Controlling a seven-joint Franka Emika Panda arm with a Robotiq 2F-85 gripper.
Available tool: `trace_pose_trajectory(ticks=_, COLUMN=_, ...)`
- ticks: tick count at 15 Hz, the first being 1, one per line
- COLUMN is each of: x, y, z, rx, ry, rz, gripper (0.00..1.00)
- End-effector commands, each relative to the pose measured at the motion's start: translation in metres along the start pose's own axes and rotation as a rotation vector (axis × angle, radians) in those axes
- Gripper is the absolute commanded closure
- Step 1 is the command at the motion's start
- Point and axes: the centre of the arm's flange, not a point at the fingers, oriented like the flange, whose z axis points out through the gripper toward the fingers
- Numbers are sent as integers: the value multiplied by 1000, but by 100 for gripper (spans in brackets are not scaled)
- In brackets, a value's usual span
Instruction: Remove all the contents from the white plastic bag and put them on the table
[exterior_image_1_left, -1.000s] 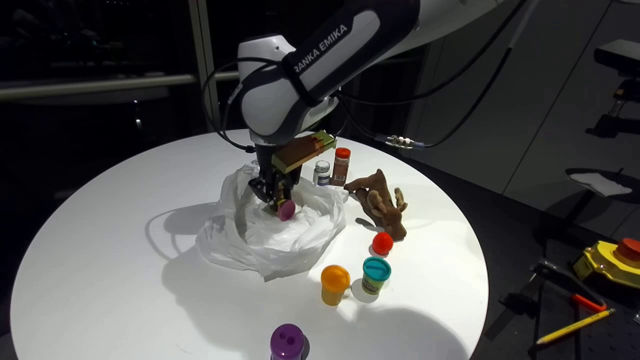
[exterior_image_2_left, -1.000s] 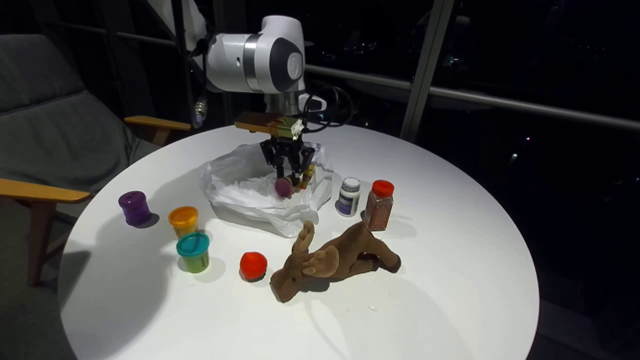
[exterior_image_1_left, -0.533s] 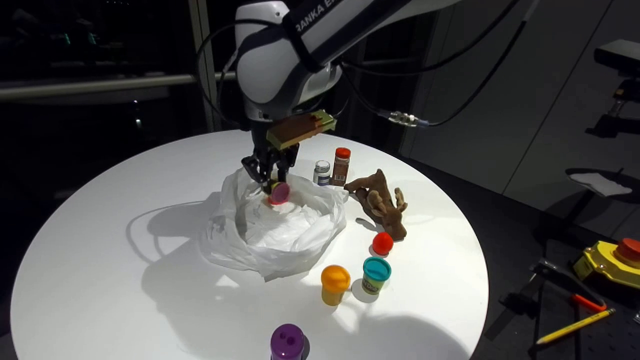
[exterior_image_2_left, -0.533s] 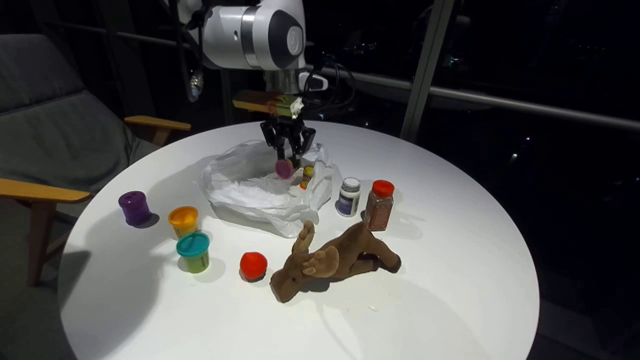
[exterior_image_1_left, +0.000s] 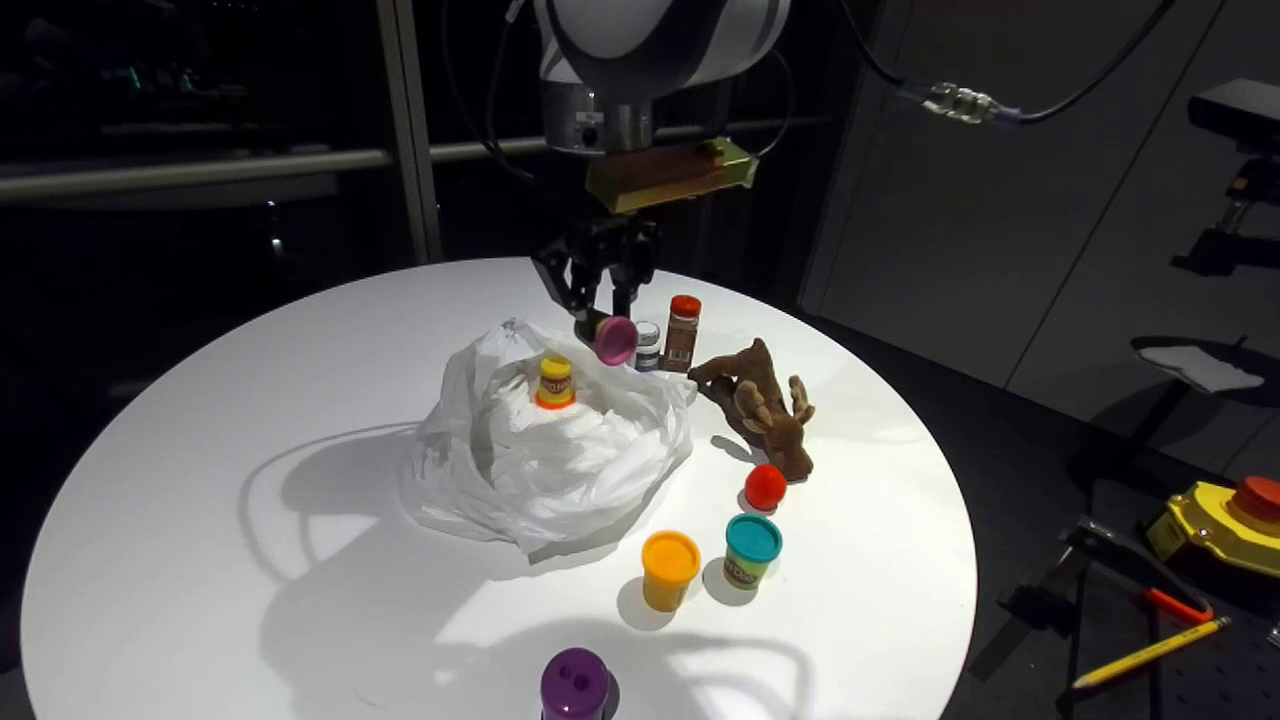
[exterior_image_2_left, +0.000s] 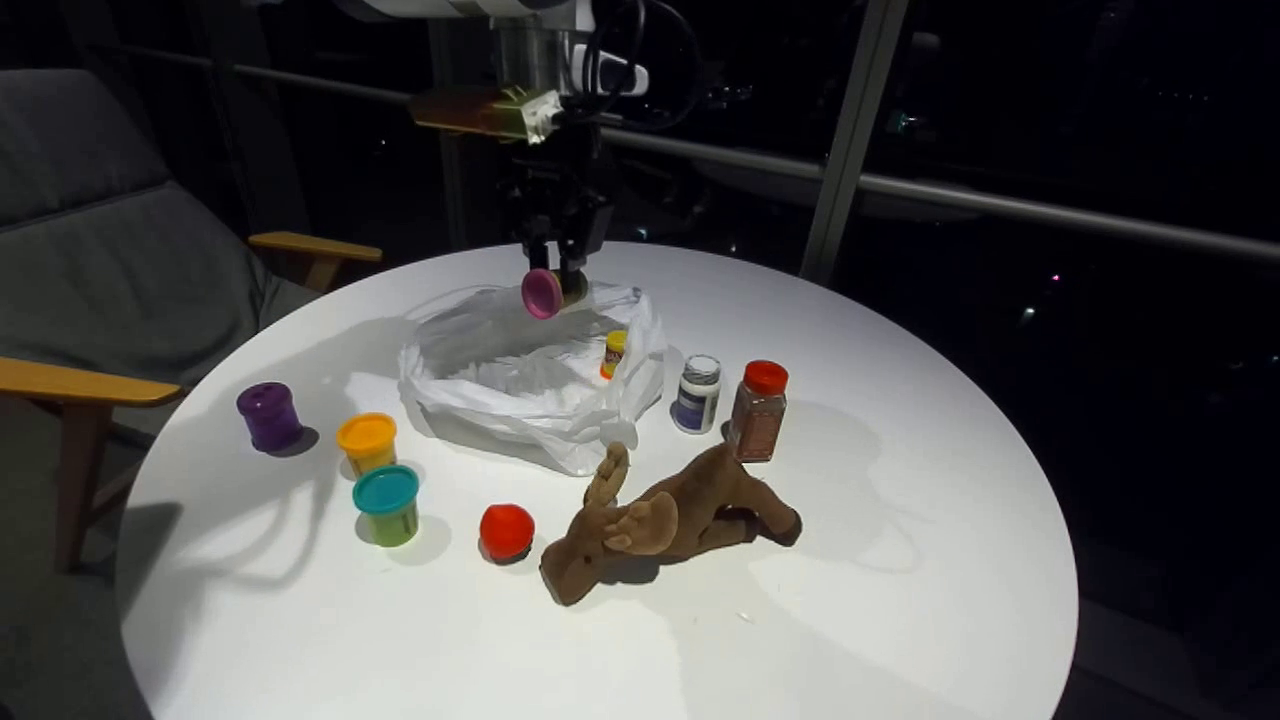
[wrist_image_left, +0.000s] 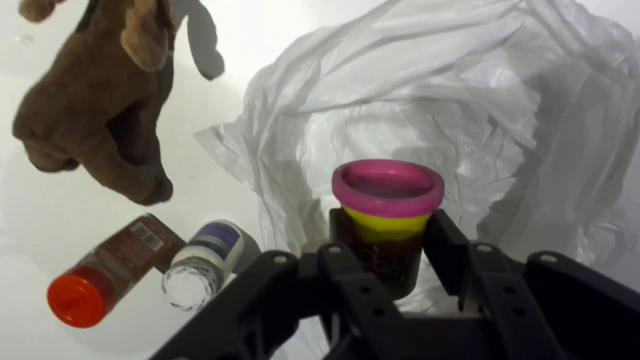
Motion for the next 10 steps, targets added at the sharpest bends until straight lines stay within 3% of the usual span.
trace_pose_trajectory(ticks=1, x=-82, y=22, z=-20, rx=-8, ry=-27, rz=100, gripper=83)
trace_pose_trajectory(ticks=10, x=-243, y=-10, z=16, rx=-70, ry=-139, rz=415, gripper=83)
